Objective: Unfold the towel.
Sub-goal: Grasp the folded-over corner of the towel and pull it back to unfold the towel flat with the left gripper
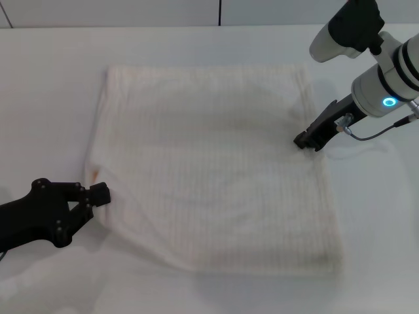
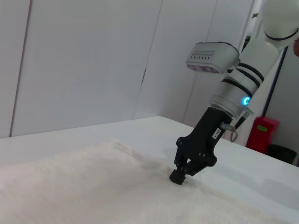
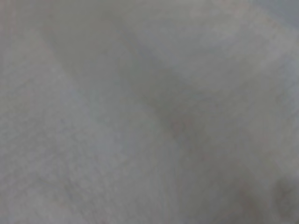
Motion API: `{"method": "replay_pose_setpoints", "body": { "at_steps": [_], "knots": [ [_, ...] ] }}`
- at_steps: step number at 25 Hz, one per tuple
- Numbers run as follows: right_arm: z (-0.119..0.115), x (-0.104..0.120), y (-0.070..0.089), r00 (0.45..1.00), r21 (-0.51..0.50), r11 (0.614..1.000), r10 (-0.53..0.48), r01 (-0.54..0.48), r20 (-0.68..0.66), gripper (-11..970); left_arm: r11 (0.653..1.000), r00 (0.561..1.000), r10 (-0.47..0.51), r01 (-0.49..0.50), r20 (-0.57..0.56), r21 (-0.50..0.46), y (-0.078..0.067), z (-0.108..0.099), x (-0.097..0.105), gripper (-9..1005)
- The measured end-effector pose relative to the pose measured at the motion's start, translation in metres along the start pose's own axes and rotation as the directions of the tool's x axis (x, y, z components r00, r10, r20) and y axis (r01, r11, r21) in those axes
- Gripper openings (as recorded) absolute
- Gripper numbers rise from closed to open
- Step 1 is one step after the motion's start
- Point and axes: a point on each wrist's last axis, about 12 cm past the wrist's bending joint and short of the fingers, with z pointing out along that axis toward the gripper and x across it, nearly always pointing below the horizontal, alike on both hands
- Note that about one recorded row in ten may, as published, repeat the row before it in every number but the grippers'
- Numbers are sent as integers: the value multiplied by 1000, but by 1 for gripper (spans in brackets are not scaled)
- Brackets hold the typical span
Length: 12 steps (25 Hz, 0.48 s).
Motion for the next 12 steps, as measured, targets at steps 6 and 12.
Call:
{"method": "replay_pose_setpoints", "body": {
  "at_steps": [6, 12],
  "knots": [
    [0, 0, 0, 1000, 0, 1000, 1, -1, 0, -1, 1000, 1000, -3, 3, 3, 9, -1, -5, 0, 79],
    [0, 0, 0, 1000, 0, 1000, 2, -2, 0, -1, 999, 999, -24, 26, 34, -44, 1, -15, 0, 84]
  ]
}}
